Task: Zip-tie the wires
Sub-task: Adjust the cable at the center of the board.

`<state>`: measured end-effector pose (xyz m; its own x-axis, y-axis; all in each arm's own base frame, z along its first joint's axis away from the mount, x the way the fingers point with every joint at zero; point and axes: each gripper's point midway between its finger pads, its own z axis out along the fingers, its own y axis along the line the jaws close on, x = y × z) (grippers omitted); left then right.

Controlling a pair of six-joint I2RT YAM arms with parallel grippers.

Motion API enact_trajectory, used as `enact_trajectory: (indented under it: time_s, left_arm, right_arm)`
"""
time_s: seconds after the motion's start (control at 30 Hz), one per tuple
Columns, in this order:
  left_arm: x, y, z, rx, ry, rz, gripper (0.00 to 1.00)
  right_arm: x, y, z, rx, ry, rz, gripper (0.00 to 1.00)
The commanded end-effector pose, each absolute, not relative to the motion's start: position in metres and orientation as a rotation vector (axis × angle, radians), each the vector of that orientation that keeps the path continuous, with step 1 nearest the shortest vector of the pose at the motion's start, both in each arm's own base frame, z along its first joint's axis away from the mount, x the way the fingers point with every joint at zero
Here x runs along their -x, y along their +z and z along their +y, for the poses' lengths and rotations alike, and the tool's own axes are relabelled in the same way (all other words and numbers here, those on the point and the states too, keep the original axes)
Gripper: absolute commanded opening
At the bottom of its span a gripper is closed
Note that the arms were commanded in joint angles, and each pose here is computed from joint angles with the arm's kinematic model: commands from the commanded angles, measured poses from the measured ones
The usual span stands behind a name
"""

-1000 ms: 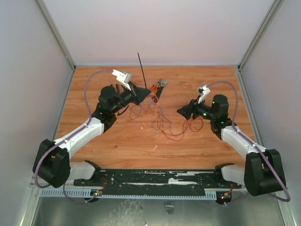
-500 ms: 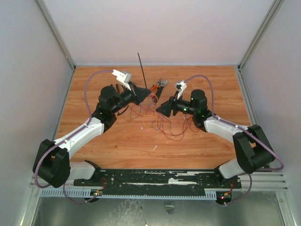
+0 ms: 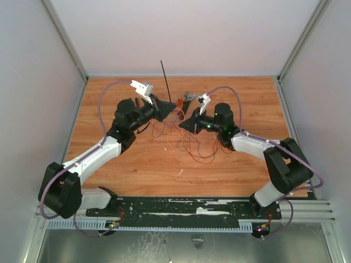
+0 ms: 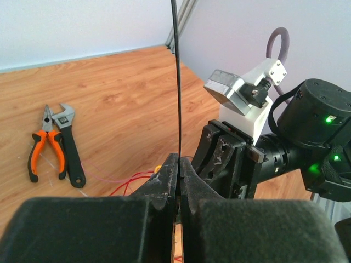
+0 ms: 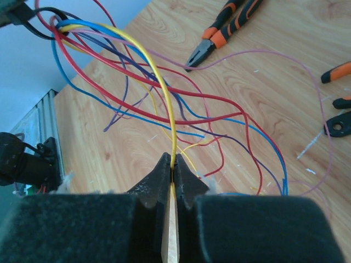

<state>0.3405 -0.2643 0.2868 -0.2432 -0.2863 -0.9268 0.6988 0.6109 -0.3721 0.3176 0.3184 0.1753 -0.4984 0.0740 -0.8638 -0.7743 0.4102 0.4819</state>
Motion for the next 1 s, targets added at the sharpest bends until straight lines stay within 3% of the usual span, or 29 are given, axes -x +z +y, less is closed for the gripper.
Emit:
enact_trajectory:
  time_s: [0.0,0.53,0.97]
  left_arm:
    - [-0.342,0.313,-0.261,-0.366,-0.947,1.491,0.0]
    - [-0.344,0.308,-0.259,-0.355,-0.929,1.5,0.0]
    - [-0.344,0.307,-0.259,-0.351,-0.933,1.503,0.0]
  right_arm:
    - [-0.32,0.178,0.312,0.612,1.119,1.786,0.0]
    - [-0.326,0.165,0.212,0.468,0.861,1.883,0.0]
    - [-0.324,0.162,0.186,0.439,0.824,1.901,0.0]
